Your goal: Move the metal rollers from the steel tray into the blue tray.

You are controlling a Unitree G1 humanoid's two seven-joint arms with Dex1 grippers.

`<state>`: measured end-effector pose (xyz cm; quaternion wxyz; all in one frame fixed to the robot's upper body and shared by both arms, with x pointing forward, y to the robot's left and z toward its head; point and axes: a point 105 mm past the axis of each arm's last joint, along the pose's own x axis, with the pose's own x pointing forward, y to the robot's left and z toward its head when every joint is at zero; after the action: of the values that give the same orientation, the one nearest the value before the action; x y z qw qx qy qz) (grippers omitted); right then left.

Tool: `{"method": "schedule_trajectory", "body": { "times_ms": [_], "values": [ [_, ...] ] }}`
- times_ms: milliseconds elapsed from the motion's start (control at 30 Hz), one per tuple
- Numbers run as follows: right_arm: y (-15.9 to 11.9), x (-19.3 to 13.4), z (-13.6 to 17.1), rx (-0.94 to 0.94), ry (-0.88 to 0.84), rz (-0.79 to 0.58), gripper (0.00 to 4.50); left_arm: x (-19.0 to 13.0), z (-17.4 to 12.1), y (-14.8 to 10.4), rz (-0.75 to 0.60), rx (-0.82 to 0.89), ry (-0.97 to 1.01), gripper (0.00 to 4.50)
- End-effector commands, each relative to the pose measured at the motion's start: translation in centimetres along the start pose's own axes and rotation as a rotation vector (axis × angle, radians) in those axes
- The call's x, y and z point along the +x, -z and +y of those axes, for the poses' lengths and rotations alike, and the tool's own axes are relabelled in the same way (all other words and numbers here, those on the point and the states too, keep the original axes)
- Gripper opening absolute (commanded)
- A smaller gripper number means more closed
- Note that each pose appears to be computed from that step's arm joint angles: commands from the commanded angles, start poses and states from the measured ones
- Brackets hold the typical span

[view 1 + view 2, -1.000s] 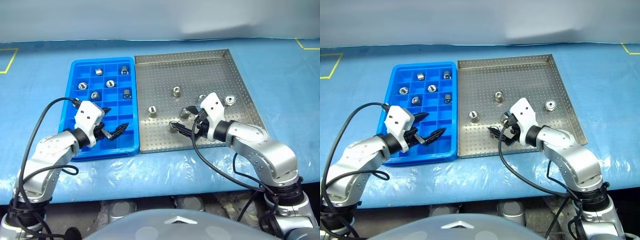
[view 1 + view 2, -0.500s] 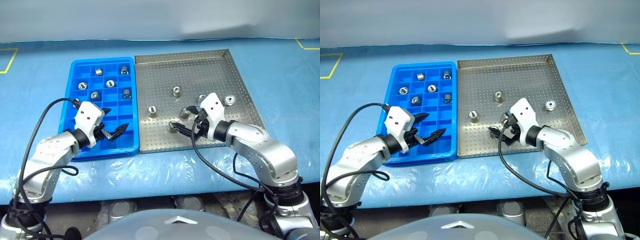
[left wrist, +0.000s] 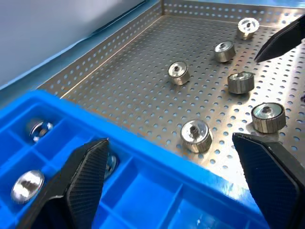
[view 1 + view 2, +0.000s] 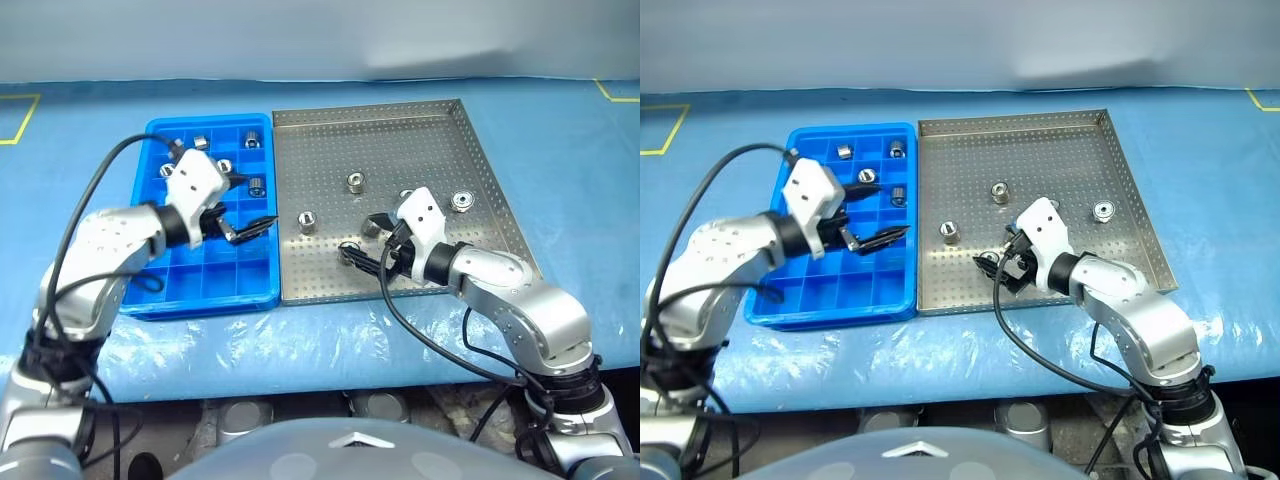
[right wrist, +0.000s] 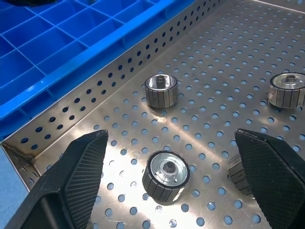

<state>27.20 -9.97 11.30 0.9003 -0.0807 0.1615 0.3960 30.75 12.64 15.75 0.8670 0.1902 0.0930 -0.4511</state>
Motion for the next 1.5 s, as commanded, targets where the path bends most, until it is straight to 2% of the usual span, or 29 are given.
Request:
{"method": "schedule_trajectory", "body": {
  "times_ms": [33,233,367,600,800,933,1033,1200,1267,1367,1500],
  "values": [
    [-1.2,-0.1,0.2,-0.03,0.012,-0.053,4.48,2.0,0.3,-0.7,0.074,0.086,0.129,4.5],
    [-0.9,-0.1,0.5,-0.011,0.034,-0.065,4.48,5.7,1.4,-1.1,0.216,0.178,0.285,4.5],
    [-0.5,-0.3,0.6,0.011,0.063,-0.075,4.48,7.4,1.2,-0.7,0.316,0.253,0.398,4.5],
    [-0.3,-0.5,0.7,0.039,0.11,-0.097,4.48,8.1,0.7,1.6,0.473,0.329,0.524,4.5],
    [-0.3,-0.7,0.5,0.052,0.142,-0.112,4.48,8.1,1.3,3.4,0.579,0.409,0.524,4.5],
    [-0.3,-0.6,0.6,0.055,0.14,-0.117,4.48,8.6,1.6,3.8,0.602,0.441,0.501,4.5],
    [-0.5,-0.4,0.6,0.056,0.139,-0.126,4.5,8.7,1.4,3.9,0.597,0.444,0.508,3.94],
    [-0.8,-0.3,0.5,0.055,0.142,-0.134,4.5,8.3,1.2,3.7,0.576,0.439,0.523,2.24],
    [-0.9,-0.2,0.4,0.052,0.141,-0.135,4.5,8.1,1.4,3.4,0.559,0.432,0.516,1.7],
    [-1.0,-0.1,0.3,0.048,0.142,-0.139,4.5,7.3,2.4,2.4,0.503,0.409,0.47,1.71],
    [-1.4,0.0,0.4,0.045,0.147,-0.153,4.5,5.9,4.6,-1.3,0.245,0.301,0.241,1.71]
  ]
}}
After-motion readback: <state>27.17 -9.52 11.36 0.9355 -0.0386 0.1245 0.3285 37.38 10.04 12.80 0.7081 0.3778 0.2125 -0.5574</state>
